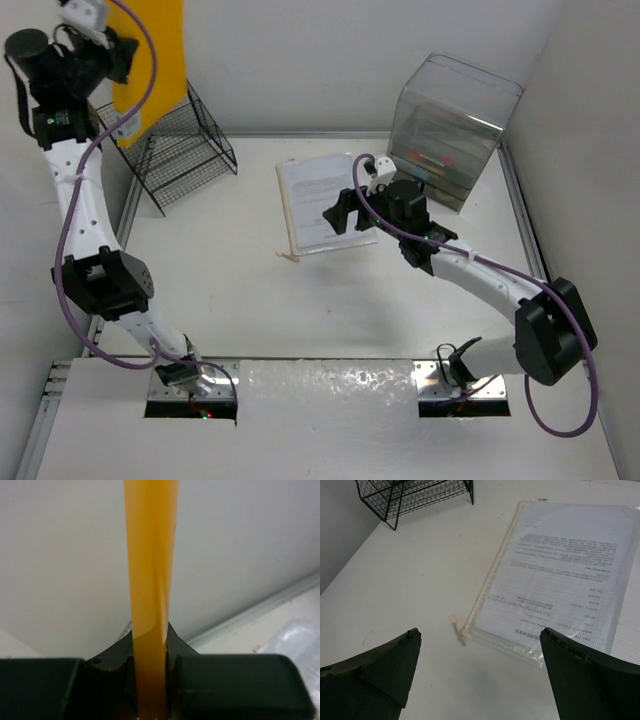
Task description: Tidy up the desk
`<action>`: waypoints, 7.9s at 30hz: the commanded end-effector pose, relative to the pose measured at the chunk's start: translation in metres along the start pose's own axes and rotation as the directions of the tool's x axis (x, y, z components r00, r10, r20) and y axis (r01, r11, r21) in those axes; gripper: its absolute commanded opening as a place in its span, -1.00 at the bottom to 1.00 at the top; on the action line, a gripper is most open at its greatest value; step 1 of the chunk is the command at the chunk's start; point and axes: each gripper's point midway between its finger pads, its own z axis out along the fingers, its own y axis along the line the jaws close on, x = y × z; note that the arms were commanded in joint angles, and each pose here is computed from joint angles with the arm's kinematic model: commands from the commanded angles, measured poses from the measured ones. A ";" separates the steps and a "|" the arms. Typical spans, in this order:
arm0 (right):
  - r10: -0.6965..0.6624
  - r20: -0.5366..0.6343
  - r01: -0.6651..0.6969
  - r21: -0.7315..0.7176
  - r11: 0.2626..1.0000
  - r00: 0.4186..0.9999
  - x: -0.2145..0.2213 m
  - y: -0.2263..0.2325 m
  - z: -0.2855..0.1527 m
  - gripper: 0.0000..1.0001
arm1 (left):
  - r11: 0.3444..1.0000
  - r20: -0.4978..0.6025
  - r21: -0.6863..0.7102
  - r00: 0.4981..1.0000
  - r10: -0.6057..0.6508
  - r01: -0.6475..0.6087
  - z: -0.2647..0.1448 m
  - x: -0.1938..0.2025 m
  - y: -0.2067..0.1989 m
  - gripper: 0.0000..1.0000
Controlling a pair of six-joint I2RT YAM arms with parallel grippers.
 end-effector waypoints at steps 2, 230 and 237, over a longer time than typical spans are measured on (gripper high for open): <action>-0.044 0.061 0.046 -0.017 0.999 0.997 -0.031 0.009 0.003 0.98 | 0.995 0.300 -0.096 0.952 0.063 -0.035 -0.019 -0.078 0.053 -1.00; -0.174 -0.180 0.176 -0.003 0.984 0.968 0.012 0.017 0.019 0.98 | 0.970 0.395 0.116 0.886 -0.243 0.214 0.010 0.120 0.118 0.32; -0.167 -0.155 0.166 -0.017 0.986 0.974 0.007 0.022 0.020 0.98 | 0.974 0.406 0.094 0.885 -0.226 0.206 0.007 0.102 0.121 0.47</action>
